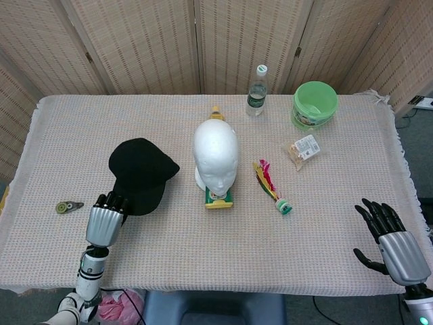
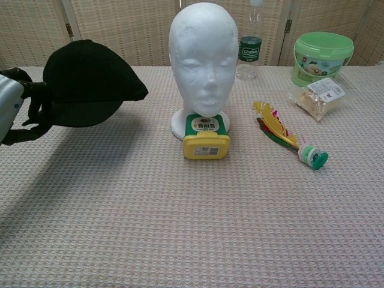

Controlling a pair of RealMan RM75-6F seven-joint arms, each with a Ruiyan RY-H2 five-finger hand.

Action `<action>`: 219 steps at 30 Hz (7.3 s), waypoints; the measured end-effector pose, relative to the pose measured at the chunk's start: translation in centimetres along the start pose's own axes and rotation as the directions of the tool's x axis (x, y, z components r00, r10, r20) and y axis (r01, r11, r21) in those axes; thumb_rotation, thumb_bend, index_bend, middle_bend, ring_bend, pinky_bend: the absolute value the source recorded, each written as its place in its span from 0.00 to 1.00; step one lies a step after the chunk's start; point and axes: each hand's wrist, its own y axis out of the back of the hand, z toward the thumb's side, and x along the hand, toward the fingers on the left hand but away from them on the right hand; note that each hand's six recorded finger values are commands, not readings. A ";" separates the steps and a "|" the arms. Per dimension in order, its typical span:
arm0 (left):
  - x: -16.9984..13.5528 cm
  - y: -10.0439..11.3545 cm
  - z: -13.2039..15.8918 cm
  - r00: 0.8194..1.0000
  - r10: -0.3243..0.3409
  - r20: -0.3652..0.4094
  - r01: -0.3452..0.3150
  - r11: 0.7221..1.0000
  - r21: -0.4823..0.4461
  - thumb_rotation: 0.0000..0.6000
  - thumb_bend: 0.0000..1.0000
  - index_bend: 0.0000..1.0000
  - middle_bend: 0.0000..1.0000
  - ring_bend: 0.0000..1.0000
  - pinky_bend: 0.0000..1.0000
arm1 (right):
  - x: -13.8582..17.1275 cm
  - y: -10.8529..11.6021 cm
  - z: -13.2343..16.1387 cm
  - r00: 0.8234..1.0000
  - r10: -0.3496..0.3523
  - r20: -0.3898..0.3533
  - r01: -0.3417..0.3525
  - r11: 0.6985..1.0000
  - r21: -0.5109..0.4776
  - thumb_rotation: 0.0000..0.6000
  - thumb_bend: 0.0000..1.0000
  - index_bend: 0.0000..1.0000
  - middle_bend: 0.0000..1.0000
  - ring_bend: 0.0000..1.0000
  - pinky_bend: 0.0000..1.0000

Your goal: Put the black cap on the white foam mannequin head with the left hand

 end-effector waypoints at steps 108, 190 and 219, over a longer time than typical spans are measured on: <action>17.9 12.4 9.9 0.980 0.084 0.182 -0.108 0.986 0.124 1.00 0.55 0.70 0.75 0.51 0.67 | -0.4 0.3 -0.3 0.999 0.021 -0.024 -0.022 0.999 -0.031 1.00 0.19 0.00 0.00 0.00 0.00; 10.1 9.0 2.9 0.940 -0.341 -0.010 0.337 0.925 0.176 1.00 0.23 0.12 0.21 0.20 0.47 | 0.4 1.2 -0.7 1.000 -0.014 -0.024 0.013 0.999 -0.041 1.00 0.19 0.00 0.00 0.00 0.00; -4.3 8.8 -15.2 0.772 -0.550 -0.319 0.442 0.825 -0.353 0.58 0.23 0.00 0.00 0.00 0.20 | -2.0 -1.8 -0.5 0.997 0.067 0.036 -0.067 0.997 0.026 1.00 0.19 0.00 0.00 0.00 0.00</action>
